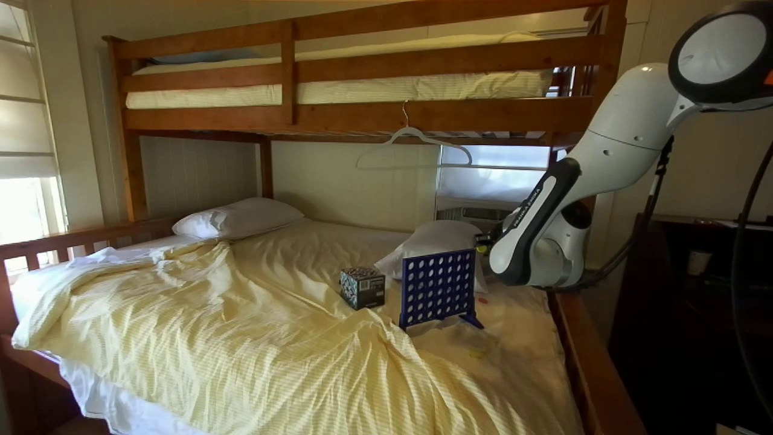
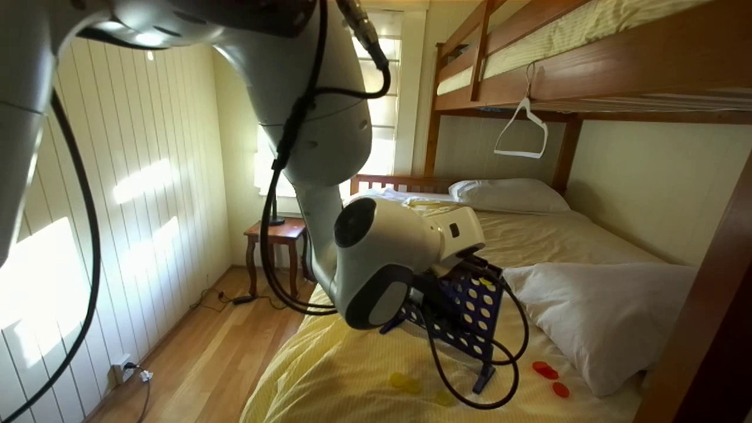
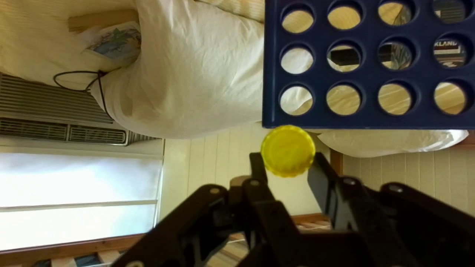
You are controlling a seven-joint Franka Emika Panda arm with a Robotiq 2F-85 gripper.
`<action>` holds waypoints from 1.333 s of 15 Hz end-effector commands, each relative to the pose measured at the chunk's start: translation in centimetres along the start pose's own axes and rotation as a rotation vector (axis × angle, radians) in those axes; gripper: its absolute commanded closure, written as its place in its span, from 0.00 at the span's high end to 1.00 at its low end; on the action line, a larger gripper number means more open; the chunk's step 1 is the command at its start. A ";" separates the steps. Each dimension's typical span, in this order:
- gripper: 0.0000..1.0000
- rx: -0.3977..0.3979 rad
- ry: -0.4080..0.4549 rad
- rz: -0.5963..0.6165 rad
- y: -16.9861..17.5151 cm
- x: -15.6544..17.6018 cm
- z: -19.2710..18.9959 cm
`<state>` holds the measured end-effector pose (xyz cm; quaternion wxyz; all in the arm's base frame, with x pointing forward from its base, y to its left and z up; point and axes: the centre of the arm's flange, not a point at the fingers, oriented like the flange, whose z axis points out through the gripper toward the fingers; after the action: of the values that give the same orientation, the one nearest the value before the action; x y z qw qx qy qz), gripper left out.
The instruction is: Put one yellow disk in the blue board
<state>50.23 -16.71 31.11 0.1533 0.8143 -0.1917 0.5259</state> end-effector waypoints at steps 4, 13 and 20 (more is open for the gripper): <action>0.09 0.070 0.101 0.005 -0.3 -0.6 2.3; 0.09 0.074 0.157 0.025 0.6 -0.9 2.8; 0.09 0.069 0.161 0.038 0.8 -0.8 3.4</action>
<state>51.78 -18.18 29.42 0.1380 0.7795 -0.1772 0.5847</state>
